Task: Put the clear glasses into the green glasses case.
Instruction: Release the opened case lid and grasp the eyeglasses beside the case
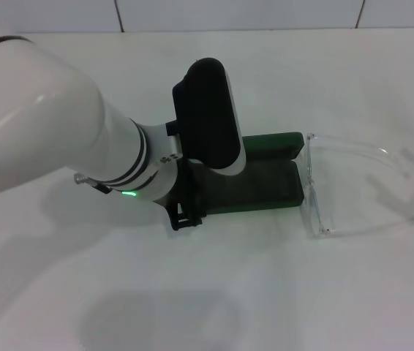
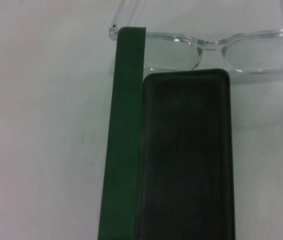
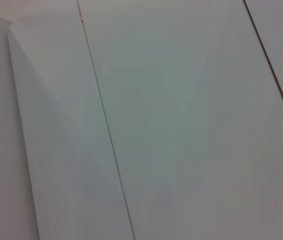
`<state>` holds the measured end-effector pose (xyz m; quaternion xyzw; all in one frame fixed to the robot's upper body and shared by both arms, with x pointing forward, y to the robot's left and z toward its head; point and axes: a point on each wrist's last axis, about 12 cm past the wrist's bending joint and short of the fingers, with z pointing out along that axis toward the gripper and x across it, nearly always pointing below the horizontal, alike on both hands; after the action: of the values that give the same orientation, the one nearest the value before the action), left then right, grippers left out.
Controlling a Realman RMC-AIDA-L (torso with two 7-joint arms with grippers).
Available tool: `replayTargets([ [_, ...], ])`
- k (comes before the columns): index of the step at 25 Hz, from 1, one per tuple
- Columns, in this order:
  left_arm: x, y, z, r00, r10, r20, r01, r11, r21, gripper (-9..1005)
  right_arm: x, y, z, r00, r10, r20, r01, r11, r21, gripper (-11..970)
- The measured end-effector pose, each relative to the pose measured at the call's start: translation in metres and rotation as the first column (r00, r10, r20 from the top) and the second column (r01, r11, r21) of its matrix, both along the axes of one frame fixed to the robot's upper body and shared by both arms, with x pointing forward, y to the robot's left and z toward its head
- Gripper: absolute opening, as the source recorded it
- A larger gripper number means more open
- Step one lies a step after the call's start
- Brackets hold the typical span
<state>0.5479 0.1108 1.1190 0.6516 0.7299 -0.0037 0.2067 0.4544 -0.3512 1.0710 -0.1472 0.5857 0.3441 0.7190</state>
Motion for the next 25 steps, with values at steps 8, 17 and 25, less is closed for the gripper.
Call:
replayTargets([
  [8,0.001,0.001,-0.001,1.000,0.002,0.002,-0.002,1.000,0.000,407,0.000,0.000,0.000,1.000,0.000,0.000,0.000,1.000,0.000,884],
  [17,0.000,-0.002,0.004,1.000,-0.012,0.011,0.012,1.000,-0.002,407,0.000,0.000,0.000,1.000,0.000,0.000,0.000,1.000,0.000,884],
  [25,-0.016,-0.012,0.040,0.999,-0.051,0.000,0.051,0.996,-0.071,408,0.002,0.000,0.001,1.000,0.017,-0.009,-0.017,1.000,0.001,884],
])
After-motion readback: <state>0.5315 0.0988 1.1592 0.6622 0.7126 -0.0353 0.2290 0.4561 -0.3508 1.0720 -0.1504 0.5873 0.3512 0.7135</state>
